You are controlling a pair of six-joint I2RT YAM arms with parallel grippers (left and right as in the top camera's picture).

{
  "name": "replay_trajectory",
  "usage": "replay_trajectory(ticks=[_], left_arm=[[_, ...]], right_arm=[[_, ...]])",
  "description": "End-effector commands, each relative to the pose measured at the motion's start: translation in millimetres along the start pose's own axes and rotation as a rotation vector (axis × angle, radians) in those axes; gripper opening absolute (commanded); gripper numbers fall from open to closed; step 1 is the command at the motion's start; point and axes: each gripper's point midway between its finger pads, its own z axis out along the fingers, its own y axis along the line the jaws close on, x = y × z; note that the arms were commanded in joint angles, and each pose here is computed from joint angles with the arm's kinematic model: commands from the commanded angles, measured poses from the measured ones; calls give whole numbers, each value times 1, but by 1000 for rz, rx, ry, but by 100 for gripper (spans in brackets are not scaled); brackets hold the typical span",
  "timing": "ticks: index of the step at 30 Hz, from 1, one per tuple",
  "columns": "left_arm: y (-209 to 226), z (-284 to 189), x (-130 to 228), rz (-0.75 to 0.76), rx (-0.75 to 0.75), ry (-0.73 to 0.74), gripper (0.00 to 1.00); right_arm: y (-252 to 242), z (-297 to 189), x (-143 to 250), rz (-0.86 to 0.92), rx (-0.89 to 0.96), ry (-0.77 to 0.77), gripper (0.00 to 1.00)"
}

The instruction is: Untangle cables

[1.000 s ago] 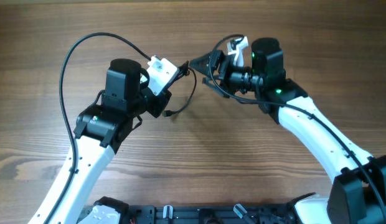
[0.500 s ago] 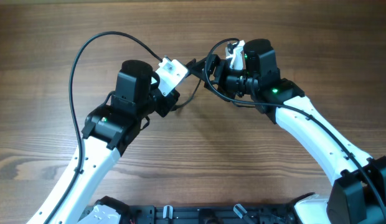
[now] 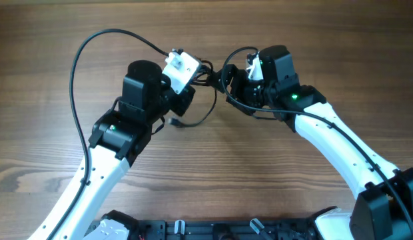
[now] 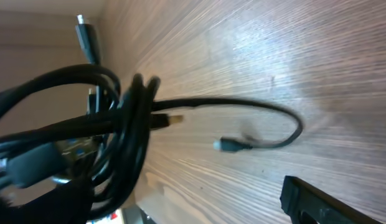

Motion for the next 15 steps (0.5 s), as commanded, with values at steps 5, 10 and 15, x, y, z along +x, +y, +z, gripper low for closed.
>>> replay_trajectory(ticks=[5, 10, 15], left_arm=[[-10, -10, -46, -210, 78, -164, 4], [-12, -16, -63, -357, 156, -227, 4], [18, -22, -70, -586, 121, -278, 4]], right_arm=[[-18, -1, -4, -19, 98, -41, 98], [-23, -2, -5, -13, 120, -53, 97], [-29, -3, -4, -3, 147, -55, 98]])
